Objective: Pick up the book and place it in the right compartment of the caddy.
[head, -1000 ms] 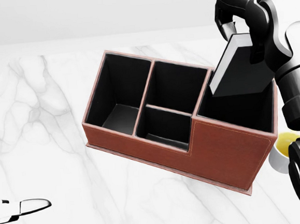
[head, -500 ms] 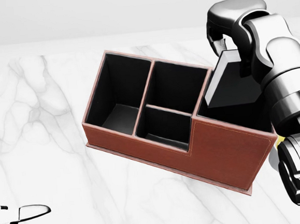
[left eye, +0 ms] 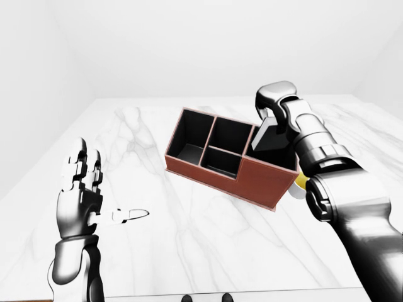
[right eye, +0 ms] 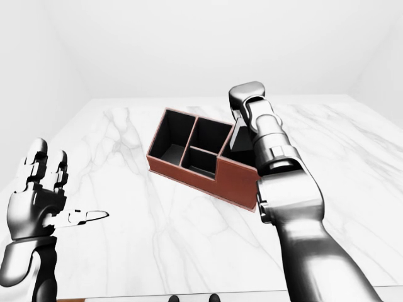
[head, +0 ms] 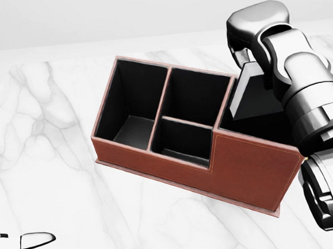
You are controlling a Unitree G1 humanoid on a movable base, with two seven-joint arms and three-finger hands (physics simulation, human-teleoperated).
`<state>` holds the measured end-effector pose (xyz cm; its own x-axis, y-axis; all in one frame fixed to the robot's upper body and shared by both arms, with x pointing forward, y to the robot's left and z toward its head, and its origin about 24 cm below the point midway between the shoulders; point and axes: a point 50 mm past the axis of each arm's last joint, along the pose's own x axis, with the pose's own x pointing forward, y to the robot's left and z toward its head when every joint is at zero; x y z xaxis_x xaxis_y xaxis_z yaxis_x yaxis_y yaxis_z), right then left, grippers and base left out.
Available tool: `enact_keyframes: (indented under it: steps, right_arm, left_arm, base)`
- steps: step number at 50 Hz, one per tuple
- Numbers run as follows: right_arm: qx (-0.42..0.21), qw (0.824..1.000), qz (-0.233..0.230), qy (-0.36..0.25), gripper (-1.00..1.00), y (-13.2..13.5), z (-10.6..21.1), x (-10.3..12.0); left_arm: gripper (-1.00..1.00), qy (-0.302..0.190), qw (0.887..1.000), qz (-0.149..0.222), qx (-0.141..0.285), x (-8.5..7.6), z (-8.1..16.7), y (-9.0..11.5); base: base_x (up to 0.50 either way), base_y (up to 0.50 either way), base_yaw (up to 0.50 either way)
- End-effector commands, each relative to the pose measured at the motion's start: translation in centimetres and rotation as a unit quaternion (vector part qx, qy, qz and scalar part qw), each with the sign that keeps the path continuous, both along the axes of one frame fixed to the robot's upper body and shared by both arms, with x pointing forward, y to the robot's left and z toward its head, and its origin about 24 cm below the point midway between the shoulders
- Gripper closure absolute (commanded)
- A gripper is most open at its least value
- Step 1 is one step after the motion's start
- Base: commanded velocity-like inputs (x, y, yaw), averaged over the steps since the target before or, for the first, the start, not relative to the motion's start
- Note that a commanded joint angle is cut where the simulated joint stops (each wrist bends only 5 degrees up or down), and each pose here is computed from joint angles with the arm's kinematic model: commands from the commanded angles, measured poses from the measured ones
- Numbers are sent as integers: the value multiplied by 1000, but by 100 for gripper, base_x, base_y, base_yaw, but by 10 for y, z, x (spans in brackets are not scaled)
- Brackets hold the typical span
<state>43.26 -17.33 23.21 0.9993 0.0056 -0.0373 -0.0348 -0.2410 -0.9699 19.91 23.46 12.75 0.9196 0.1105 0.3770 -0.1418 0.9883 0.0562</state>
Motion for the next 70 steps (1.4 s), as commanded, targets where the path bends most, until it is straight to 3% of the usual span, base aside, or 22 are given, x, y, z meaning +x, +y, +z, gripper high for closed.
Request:
enact_keyframes:
  steps: [1,18,70]
  right_arm:
    - [-26,999,-7,-34,100,0,-1,0]
    - [-32,998,-39,-42,100,-10,-14,-1]
    - [-15,998,-57,-22,100,-11,-54,-6]
  left_arm:
    - [-100,1,1000,0,-1,-1,-3,1]
    - [-100,1,1000,-1,0,-2,-4,1]
    - [-100,-4,1000,-21,7,-15,-3,-10]
  base:
    - [0,0,0]
    - [0,0,0]
    - [0,0,0]
